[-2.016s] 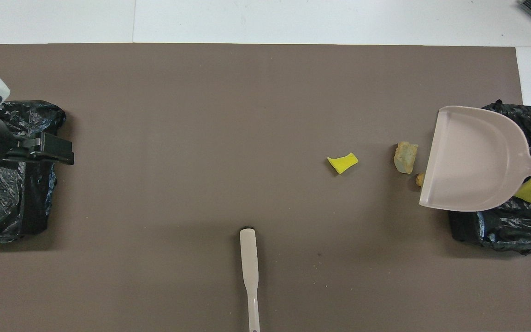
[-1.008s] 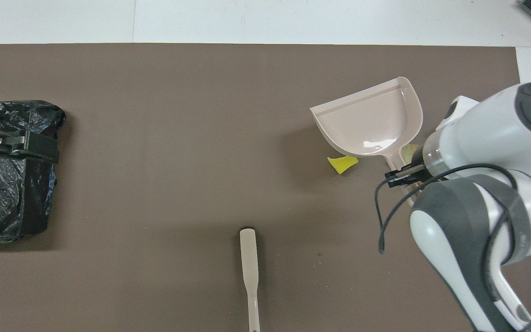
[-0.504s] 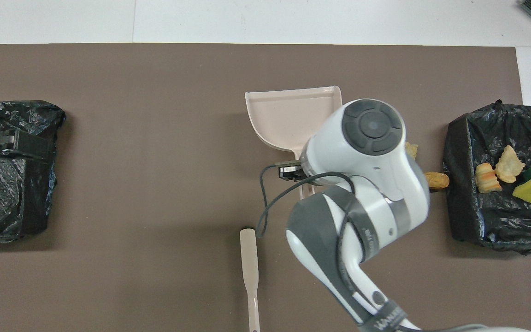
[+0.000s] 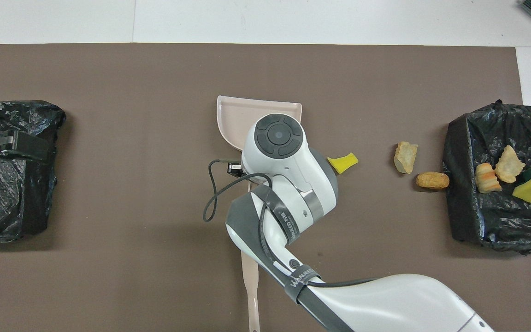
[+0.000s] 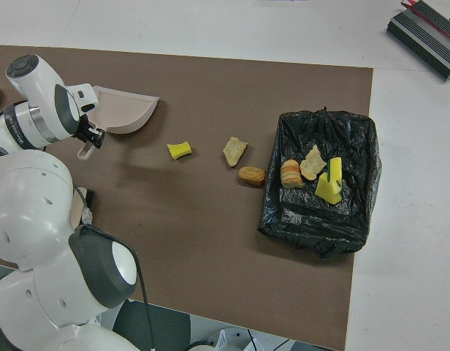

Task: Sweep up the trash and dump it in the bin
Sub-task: 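Set the dustpan down and open the right gripper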

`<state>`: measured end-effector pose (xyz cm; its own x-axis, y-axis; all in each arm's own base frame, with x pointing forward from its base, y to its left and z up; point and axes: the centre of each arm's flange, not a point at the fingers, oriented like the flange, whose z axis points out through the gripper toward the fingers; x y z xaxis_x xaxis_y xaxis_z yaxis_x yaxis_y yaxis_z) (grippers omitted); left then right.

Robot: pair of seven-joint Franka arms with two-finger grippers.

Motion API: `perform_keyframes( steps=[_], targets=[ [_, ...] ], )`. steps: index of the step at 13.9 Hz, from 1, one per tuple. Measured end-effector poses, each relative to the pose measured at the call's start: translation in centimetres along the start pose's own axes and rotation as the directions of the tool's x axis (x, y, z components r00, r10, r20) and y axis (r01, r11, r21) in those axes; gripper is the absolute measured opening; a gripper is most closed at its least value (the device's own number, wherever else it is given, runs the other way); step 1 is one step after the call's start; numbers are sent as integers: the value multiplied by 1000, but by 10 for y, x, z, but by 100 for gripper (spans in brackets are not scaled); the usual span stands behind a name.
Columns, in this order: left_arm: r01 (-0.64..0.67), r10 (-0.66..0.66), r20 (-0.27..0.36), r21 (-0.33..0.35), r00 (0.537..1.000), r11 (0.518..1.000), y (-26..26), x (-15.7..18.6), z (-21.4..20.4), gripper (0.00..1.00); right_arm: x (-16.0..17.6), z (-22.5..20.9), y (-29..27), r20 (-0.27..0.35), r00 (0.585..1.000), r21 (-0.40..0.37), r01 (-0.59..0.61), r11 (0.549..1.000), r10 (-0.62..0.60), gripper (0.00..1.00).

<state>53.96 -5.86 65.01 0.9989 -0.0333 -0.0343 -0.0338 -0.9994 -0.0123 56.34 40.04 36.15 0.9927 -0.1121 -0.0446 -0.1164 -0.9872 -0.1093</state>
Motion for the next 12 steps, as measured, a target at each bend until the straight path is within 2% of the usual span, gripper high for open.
perform_keyframes(
  steps=[1, 2, 7, 8, 12],
  targets=[
    [4, -4, 3, 0, 1000, 1000, -2, 0, 0, 100, 1, 7, -3, -5, 1000, 6, -4, 1000, 4, 33],
    [8, -8, 4, 0, 1000, 1000, -4, 0, 0, 100, 3, 7, -3, -12, 1000, 11, -7, 1000, 7, 41],
    [9, -9, 5, 0, 1000, 1000, -5, 0, 0, 100, 9, -14, -6, -43, 999, 36, -7, 999, 8, 96],
    [9, -9, 5, 0, 1000, 1000, -5, 0, 0, 100, 9, -23, -6, -53, 999, 42, -7, 999, 9, 100],
    [9, -9, 6, 0, 1000, 1000, -5, -1, 0, 100, -9, -63, -4, -67, 998, 47, 7, 999, -4, 100]
  ],
)
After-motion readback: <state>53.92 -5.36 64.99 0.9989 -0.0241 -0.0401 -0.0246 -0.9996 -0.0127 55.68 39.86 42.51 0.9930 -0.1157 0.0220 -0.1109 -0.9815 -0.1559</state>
